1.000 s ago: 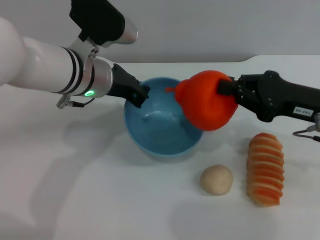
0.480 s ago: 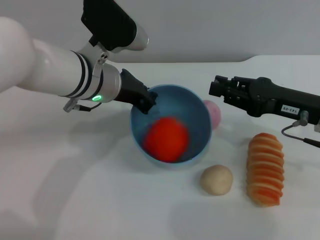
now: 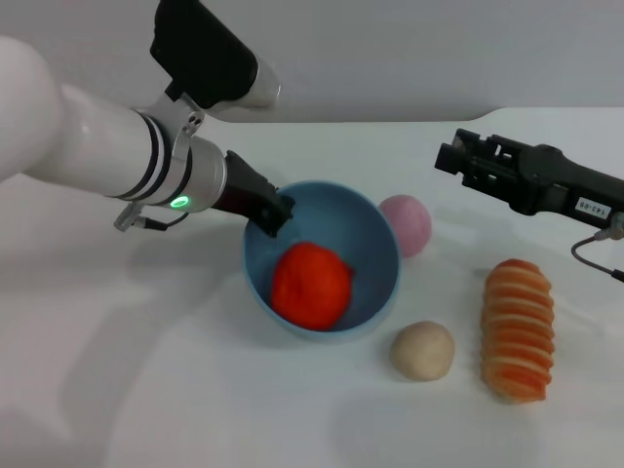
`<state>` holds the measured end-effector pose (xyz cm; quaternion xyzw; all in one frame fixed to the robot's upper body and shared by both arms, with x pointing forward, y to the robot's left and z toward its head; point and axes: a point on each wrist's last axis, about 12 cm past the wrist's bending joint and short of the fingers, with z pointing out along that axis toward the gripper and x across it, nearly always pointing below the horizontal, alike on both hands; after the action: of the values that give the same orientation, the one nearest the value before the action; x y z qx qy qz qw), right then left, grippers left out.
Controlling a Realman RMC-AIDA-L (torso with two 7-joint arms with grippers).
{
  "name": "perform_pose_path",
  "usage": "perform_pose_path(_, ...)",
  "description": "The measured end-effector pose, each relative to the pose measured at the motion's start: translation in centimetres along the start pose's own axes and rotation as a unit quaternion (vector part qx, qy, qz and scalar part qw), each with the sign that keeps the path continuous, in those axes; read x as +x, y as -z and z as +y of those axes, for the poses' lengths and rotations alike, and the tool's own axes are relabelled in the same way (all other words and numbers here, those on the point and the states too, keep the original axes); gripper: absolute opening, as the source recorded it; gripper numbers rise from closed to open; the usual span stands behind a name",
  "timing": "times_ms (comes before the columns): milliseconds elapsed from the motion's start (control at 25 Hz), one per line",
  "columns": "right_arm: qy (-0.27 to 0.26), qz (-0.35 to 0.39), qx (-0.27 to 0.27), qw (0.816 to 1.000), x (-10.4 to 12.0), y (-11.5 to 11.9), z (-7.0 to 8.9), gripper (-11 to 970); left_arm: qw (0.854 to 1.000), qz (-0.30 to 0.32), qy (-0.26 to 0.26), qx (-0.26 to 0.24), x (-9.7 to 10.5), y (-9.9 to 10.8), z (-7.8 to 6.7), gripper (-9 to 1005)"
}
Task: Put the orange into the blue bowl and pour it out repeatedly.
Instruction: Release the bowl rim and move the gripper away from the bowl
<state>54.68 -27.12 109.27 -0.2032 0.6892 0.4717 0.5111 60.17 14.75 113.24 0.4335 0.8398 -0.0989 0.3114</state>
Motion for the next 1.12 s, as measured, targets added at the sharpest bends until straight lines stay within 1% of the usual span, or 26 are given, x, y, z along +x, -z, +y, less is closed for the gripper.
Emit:
perform_pose_path(120, -0.005, 0.000, 0.011, 1.000, 0.4, 0.4, -0.2, 509, 1.000, 0.017, -0.007, 0.010, 0.7, -0.5, -0.5, 0)
perform_pose_path(360, -0.013, -0.009, 0.035, 0.999, 0.7, 1.3, -0.5, 509, 0.999, 0.037, -0.019, 0.021, 1.4, -1.5, -1.5, 1)
perform_pose_path(560, -0.016, -0.014, 0.044, 0.999, 0.9, 1.8, -0.6, 509, 0.999, 0.035, -0.004, 0.018, 1.1, -1.4, -1.6, 1)
perform_pose_path(760, -0.017, -0.014, 0.052, 0.998, 1.0, 2.0, -0.8, 510, 1.000, 0.024, 0.005, -0.001, 0.7, -0.8, -1.3, 37)
perform_pose_path(1000, -0.013, -0.019, 0.068, 0.997, 1.0, 2.5, -1.1, 510, 1.000, -0.005, -0.002, -0.012, -0.3, 0.4, -1.3, 291)
perform_pose_path(1080, 0.000, -0.025, 0.079, 0.997, 0.8, 2.9, -1.3, 510, 1.000, -0.021, -0.003, -0.021, -0.7, 0.9, -1.1, 372)
perform_pose_path(1120, 0.010, -0.030, 0.086, 0.996, 0.7, 3.2, -1.4, 537, 0.999, -0.037, -0.001, -0.029, -0.9, 1.3, -1.0, 413)
